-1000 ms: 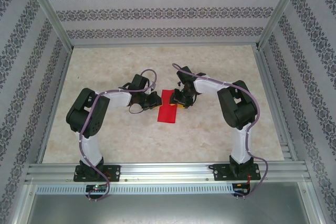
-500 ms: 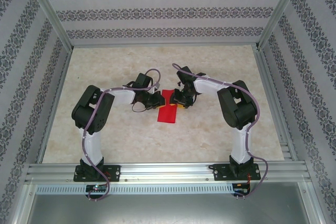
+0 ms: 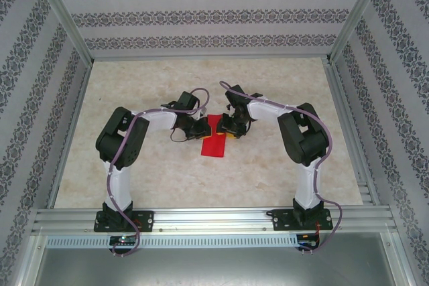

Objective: Fold a paper plane with a square sheet of paper (pick it up from the middle)
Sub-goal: Hold the square sheet of paper at the center of the table.

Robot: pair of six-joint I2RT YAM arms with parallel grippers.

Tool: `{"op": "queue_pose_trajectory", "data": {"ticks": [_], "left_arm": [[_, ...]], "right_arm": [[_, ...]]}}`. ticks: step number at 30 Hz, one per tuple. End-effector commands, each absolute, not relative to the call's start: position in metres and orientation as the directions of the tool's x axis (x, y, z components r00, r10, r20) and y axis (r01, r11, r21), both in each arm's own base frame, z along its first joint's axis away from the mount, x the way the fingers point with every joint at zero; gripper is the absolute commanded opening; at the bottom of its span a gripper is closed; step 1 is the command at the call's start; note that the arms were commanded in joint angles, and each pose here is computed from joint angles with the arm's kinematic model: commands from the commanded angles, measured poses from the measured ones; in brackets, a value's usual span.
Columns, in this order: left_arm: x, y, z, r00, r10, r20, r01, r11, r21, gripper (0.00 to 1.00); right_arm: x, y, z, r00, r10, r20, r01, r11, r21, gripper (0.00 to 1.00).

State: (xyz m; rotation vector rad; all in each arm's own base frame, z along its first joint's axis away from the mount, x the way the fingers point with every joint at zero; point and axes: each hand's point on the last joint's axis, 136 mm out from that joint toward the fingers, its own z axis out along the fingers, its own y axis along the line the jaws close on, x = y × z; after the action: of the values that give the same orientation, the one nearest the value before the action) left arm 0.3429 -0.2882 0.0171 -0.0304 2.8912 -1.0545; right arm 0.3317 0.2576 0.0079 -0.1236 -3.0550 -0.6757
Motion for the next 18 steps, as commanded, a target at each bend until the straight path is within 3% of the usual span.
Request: {"op": "queue_pose_trajectory", "data": {"ticks": [1,12,14,18], "left_arm": [[0.305,-0.245,-0.042,-0.995,-0.046,0.094,-0.081,0.902,-0.423,0.07],[0.298,-0.234,-0.059,-0.991,-0.052,0.127,-0.095,0.929,-0.358,0.05],[0.298,-0.234,-0.059,-0.990,-0.054,0.128,-0.097,0.928,-0.360,0.04],[0.298,-0.234,-0.060,-0.990,-0.055,0.130,-0.098,0.931,-0.352,0.03]], "right_arm": [[0.298,0.236,-0.047,-0.991,0.086,0.106,0.112,0.954,0.277,0.44],[0.337,0.233,0.063,-0.969,0.174,-0.173,0.072,0.875,0.480,0.43],[0.340,0.241,0.076,-0.963,0.171,-0.209,0.040,0.856,0.515,0.40],[0.344,0.262,0.084,-0.960,0.158,-0.232,-0.002,0.822,0.570,0.22]]}}
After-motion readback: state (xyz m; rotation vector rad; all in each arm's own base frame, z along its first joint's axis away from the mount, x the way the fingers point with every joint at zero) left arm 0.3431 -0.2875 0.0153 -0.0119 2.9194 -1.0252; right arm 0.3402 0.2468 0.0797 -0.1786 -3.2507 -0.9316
